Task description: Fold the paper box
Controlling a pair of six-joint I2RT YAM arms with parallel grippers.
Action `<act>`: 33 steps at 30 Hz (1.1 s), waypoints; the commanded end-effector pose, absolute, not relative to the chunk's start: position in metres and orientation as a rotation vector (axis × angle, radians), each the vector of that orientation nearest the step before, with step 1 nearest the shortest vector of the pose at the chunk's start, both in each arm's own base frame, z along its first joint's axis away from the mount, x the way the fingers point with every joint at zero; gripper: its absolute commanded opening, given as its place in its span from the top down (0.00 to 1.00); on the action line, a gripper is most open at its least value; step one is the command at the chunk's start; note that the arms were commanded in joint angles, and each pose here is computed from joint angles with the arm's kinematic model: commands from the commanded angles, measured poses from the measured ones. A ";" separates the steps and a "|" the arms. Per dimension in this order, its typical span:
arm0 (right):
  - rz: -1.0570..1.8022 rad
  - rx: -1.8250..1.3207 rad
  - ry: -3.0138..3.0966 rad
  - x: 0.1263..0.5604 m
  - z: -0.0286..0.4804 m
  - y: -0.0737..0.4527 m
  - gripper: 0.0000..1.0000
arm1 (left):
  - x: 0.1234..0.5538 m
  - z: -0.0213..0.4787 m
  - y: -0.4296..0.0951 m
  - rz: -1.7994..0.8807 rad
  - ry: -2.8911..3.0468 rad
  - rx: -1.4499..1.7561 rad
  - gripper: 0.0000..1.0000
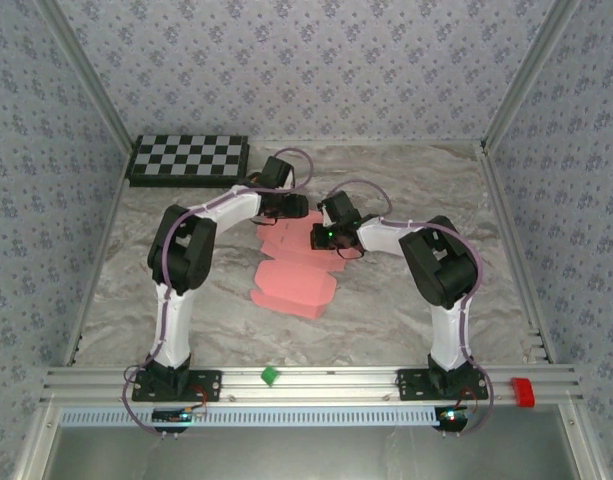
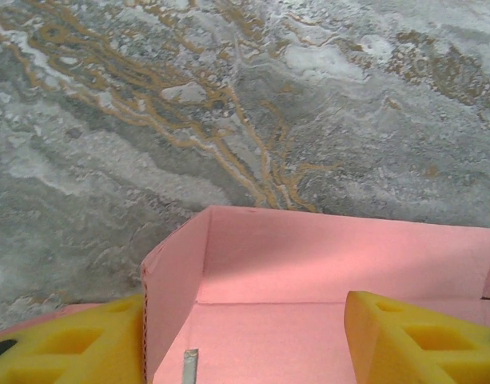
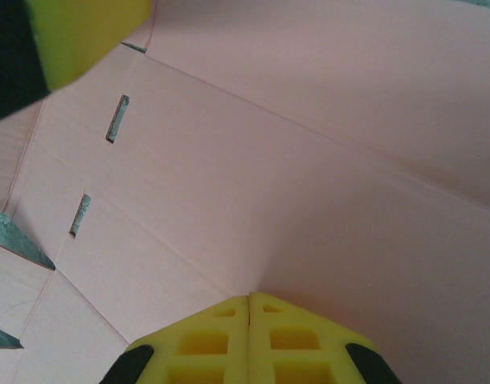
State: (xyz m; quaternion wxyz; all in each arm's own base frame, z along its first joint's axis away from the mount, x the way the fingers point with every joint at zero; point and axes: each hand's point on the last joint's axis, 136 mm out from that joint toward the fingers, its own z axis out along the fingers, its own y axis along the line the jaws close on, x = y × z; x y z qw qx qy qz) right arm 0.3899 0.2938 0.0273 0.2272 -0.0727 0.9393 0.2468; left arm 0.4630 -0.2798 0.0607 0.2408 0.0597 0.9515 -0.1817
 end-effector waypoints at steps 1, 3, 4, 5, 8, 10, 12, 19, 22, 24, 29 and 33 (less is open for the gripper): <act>0.607 -0.199 2.715 0.373 -0.005 0.281 0.98 | 0.462 0.089 -0.292 -0.559 2.530 0.237 0.39; 0.607 -0.201 2.719 0.373 -0.007 0.281 0.98 | 0.461 0.088 -0.296 -0.570 2.521 0.256 0.39; 0.605 -0.205 2.723 0.372 -0.008 0.281 0.98 | 0.461 0.088 -0.298 -0.580 2.516 0.266 0.42; 0.608 -0.206 2.724 0.372 -0.008 0.281 0.98 | 0.461 0.087 -0.300 -0.588 2.517 0.274 0.45; 0.611 -0.209 2.728 0.371 -0.009 0.282 0.99 | 0.461 0.082 -0.303 -0.603 2.526 0.279 0.48; 0.612 -0.211 2.729 0.371 -0.010 0.282 0.99 | 0.461 0.079 -0.304 -0.609 2.532 0.276 0.52; 0.605 -0.215 2.736 0.370 -0.011 0.281 0.99 | 0.461 0.076 -0.304 -0.612 2.538 0.270 0.53; 0.591 -0.221 2.749 0.368 -0.014 0.278 0.99 | 0.460 0.072 -0.302 -0.610 2.551 0.263 0.54; 0.579 -0.222 2.753 0.368 -0.014 0.276 0.99 | 0.459 0.077 -0.300 -0.604 2.556 0.261 0.50; 0.571 -0.220 2.751 0.369 -0.014 0.274 0.99 | 0.458 0.083 -0.296 -0.588 2.556 0.254 0.46; 0.589 -0.209 2.743 0.371 -0.010 0.274 0.99 | 0.448 0.113 -0.281 -0.562 2.511 0.244 0.37; 0.623 -0.186 2.726 0.372 -0.007 0.274 0.99 | 0.432 0.134 -0.263 -0.525 2.473 0.218 0.31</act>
